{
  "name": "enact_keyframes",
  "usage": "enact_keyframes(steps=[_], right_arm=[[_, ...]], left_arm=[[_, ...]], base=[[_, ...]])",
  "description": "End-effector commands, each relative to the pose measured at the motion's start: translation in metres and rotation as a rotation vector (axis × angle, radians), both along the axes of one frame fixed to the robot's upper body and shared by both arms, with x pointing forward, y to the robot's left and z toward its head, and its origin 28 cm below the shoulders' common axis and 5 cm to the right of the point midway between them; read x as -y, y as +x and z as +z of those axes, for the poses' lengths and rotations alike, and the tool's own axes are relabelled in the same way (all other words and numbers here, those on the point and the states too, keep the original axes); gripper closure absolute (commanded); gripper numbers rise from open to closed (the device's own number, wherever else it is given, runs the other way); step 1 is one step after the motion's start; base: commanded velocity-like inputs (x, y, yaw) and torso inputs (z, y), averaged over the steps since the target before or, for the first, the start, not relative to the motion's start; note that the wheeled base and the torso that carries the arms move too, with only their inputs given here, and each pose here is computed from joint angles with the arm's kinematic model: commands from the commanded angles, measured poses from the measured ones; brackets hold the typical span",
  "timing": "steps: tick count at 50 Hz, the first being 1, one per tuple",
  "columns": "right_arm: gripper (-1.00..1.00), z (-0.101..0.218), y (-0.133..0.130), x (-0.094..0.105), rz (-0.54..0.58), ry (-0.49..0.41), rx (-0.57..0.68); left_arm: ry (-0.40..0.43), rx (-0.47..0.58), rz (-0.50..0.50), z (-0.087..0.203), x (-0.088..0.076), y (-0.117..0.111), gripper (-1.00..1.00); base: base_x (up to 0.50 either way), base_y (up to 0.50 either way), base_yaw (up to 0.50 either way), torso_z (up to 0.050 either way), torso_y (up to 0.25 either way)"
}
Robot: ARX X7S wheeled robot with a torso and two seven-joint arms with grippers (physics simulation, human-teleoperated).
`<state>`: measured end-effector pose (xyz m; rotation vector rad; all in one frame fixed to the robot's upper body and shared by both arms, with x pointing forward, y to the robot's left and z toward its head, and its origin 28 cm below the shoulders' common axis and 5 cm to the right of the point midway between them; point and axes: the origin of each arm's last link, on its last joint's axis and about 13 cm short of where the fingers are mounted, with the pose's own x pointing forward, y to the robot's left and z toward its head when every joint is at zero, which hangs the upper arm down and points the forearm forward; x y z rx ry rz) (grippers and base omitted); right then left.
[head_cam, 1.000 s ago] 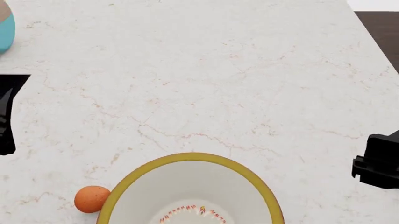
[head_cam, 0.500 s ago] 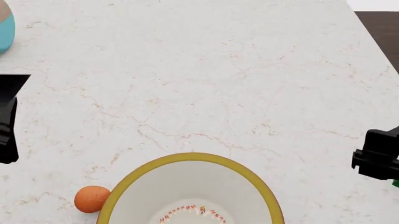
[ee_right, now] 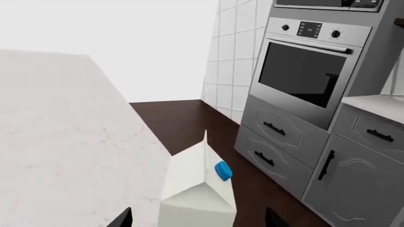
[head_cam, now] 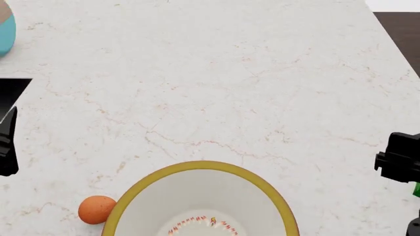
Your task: Place the eggs and milk next to the bowl.
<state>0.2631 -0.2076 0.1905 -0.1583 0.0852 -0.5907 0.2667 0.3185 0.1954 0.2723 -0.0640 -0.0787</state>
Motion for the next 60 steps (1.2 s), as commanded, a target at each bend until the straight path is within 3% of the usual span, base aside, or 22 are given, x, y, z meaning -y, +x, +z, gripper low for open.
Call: enact_keyframes(steps=[1,28,50,51,60], right_arm=[[-1.00,-0.003,0.013,0.005,-0.006,0.040,-0.012],[-1.00,-0.026,0.045,0.023,-0.053,0.100,-0.078],[-1.00,-0.033,0.058,0.024,-0.040,0.123,-0.086],[1.00,-0.032,0.058,0.024,-0.042,0.115,-0.087],[1.00,-0.028,0.055,0.023,-0.030,0.093,-0.087]], left_arm=[[-0.030,0.061,0.017,0.004,-0.002,0.006,-1.00],[-0.003,0.061,0.011,0.010,0.001,0.012,-1.00],[0.007,0.051,0.015,0.007,0.000,0.012,-1.00],[0.008,0.051,0.013,0.006,0.001,0.012,-1.00],[0.006,0.050,0.009,0.005,0.001,0.013,-1.00]], base=[[0.00,0.00,0.00,0.000,0.000],[0.00,0.00,0.00,0.000,0.000],[0.00,0.00,0.00,0.000,0.000],[0.00,0.00,0.00,0.000,0.000],[0.00,0.00,0.00,0.000,0.000]])
